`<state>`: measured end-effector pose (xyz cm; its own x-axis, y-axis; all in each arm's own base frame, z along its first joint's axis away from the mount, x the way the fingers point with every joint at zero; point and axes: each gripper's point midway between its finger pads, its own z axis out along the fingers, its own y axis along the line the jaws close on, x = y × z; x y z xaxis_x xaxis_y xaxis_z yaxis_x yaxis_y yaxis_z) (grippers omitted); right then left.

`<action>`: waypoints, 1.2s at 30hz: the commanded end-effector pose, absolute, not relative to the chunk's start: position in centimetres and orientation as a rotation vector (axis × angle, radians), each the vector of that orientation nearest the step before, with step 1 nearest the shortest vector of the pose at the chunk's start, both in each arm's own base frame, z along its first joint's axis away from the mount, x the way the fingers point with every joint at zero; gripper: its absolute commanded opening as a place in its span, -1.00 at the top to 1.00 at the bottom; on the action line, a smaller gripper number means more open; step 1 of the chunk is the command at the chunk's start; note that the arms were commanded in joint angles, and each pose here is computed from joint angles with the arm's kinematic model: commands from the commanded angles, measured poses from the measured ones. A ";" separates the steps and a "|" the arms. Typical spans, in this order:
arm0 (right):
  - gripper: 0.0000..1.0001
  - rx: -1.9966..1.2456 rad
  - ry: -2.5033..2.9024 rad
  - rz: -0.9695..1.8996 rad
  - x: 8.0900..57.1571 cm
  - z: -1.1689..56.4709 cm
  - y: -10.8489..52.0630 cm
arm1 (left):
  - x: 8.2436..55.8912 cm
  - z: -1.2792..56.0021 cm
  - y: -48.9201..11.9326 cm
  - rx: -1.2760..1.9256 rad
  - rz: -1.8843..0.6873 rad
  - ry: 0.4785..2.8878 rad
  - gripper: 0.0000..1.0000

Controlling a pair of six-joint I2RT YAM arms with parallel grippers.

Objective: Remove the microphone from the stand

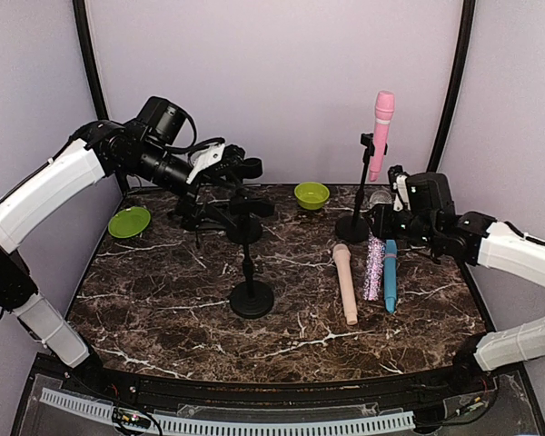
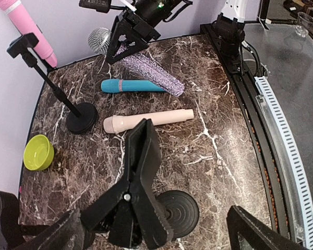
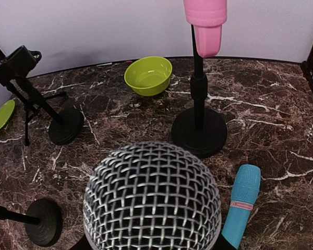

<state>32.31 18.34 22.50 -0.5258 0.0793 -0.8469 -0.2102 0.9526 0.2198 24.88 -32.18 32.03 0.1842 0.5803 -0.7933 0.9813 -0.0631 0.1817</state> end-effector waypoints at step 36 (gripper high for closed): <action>0.04 0.080 2.430 0.130 37.3 10.3 16.2 | 25.5 32.0 -21.7 1.262 -0.659 1.838 -0.98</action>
